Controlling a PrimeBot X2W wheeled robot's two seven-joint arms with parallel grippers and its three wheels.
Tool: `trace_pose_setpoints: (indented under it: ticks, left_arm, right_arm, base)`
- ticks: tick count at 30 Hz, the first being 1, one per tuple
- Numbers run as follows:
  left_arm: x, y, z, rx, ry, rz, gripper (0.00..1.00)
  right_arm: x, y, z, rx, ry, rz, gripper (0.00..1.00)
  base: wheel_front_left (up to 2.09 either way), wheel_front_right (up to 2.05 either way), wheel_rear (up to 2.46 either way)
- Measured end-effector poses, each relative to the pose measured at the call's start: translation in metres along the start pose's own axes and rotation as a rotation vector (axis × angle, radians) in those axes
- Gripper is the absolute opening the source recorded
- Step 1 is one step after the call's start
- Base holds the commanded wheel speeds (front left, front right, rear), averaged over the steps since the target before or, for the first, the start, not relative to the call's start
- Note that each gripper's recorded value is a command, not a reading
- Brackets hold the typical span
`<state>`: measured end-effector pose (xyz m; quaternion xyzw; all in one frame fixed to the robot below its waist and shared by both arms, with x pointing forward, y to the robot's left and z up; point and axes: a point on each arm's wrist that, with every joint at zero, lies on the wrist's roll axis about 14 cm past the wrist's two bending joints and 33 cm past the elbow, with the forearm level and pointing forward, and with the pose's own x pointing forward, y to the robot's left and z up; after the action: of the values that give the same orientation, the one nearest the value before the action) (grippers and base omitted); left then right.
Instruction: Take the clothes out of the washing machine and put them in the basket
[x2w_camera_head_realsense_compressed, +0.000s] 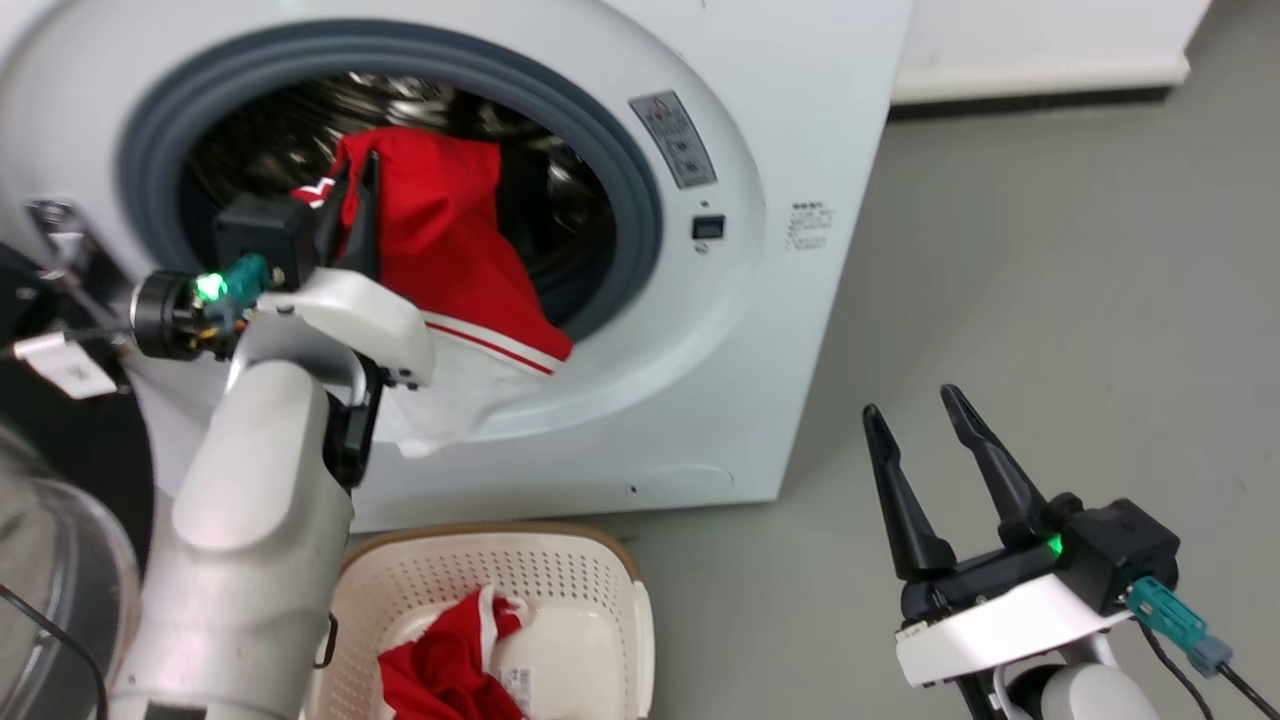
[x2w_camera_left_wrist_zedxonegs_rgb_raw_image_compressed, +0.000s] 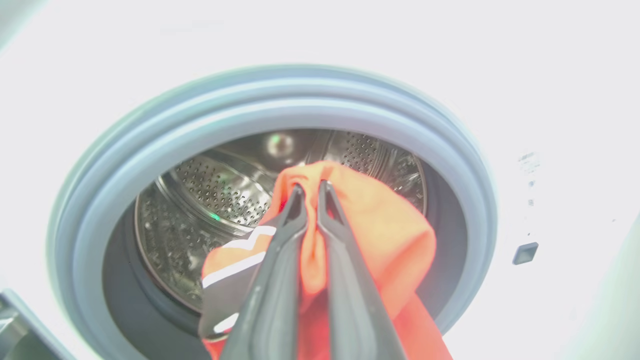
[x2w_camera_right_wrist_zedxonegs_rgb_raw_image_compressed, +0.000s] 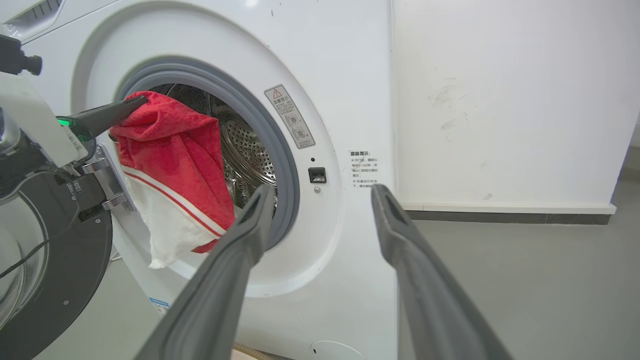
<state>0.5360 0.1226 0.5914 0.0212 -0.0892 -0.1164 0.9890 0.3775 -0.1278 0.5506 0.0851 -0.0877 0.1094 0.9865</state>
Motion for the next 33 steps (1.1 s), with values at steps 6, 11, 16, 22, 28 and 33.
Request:
trace_pose_setpoints:
  ticks: [6,11,16,22,28,33]
  left_arm:
    - [-0.040,-0.006,0.050,-0.009,-0.161,-0.001,0.00]
    - [-0.077,-0.009,0.061,-0.016,-0.221,0.015,0.00]
    - [-0.111,-0.012,0.022,-0.080,-0.133,0.057,0.00]
    - [-0.151,-0.019,-0.078,-0.189,0.155,0.119,0.00]
    - [-0.157,-0.032,-0.152,-0.258,0.373,0.108,0.00]
    - [-0.142,-0.035,-0.202,-0.266,0.499,0.098,0.00]
  right_arm:
    - [-0.005,0.008,0.014,-0.004,-0.029,0.020,1.00]
    - [-0.003,0.018,0.020,-0.003,-0.044,0.051,1.00]
    - [0.002,0.021,0.014,0.001,-0.026,0.062,1.00]
    - [0.019,0.022,-0.002,0.009,0.006,0.077,1.00]
    - [0.045,0.019,-0.018,0.008,0.023,0.090,1.00]
    - [0.064,0.012,-0.047,0.016,0.069,0.088,1.00]
  base:
    - [0.00,0.00,0.00]
    - [0.00,0.00,0.00]
    - [0.00,0.00,0.00]
    - [0.00,0.00,0.00]
    - [0.00,0.00,0.00]
    - [0.00,0.00,0.00]
